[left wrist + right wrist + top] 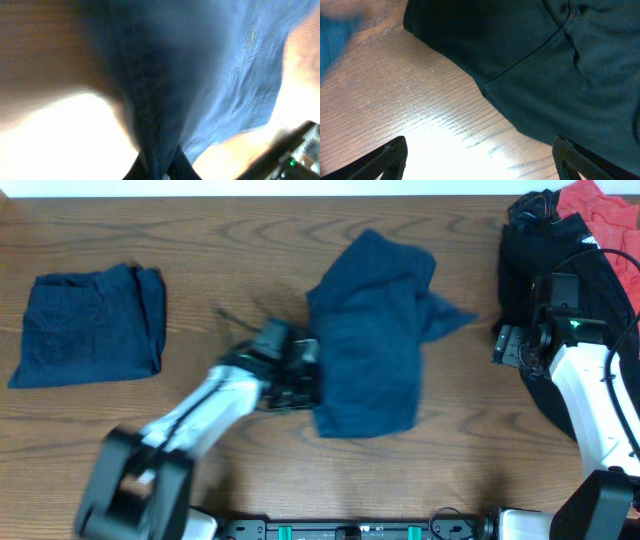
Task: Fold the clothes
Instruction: 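Grasp the lower left edge of the navy shorts with the left gripper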
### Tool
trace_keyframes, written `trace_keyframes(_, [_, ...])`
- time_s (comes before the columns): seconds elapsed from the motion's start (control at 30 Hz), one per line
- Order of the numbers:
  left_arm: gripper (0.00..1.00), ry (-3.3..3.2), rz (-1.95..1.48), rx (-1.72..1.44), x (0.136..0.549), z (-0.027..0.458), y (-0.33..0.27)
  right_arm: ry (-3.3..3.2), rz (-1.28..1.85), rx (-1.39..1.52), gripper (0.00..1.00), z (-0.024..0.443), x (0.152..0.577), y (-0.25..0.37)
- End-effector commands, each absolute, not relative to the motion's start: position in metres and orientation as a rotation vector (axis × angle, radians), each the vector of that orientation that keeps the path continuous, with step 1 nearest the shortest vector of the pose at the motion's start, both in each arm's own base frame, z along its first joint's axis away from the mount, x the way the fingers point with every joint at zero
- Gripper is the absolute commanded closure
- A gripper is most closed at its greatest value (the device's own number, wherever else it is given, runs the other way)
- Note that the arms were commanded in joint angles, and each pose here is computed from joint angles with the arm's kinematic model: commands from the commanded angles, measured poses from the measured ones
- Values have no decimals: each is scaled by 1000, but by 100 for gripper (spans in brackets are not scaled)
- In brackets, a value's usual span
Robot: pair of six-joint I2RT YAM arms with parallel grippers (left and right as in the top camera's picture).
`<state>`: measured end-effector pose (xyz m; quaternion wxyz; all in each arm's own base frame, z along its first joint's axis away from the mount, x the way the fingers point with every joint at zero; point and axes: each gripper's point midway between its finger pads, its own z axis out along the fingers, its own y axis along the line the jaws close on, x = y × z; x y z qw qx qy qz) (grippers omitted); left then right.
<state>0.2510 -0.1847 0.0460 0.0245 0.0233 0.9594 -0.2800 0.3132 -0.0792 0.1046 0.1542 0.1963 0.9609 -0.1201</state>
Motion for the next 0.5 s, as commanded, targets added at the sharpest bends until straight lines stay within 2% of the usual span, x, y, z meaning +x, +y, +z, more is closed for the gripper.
trace_keyframes(0.0, [94,2843,-649,48,276,80,-117,2729,-354,557,8,113,313,-82])
trace_keyframes(0.07, [94,2750,-608,-84,291,104,-78,2742,-273,518,6,111,317,-73])
trace_keyframes(0.1, [85,2685,-587,-162,301,117,-58,2756,-171,447,6,110,322,-60])
trace_keyframes(0.13, [47,2639,-581,-206,307,125,-46,2762,-95,393,6,110,326,-50])
trace_keyframes(0.17, [5,2586,-592,-244,313,135,-35,2763,-7,327,7,110,330,-38])
trace_keyframes(0.2, [2,2535,-634,-280,317,144,-28,2760,84,261,7,111,333,-25])
trace_keyframes(0.3, [2,2482,-815,-313,314,157,-34,2754,212,154,7,113,335,-5])
trace_keyframes(0.47, [2,2625,-971,-294,282,142,-69,2739,291,98,7,116,338,12])
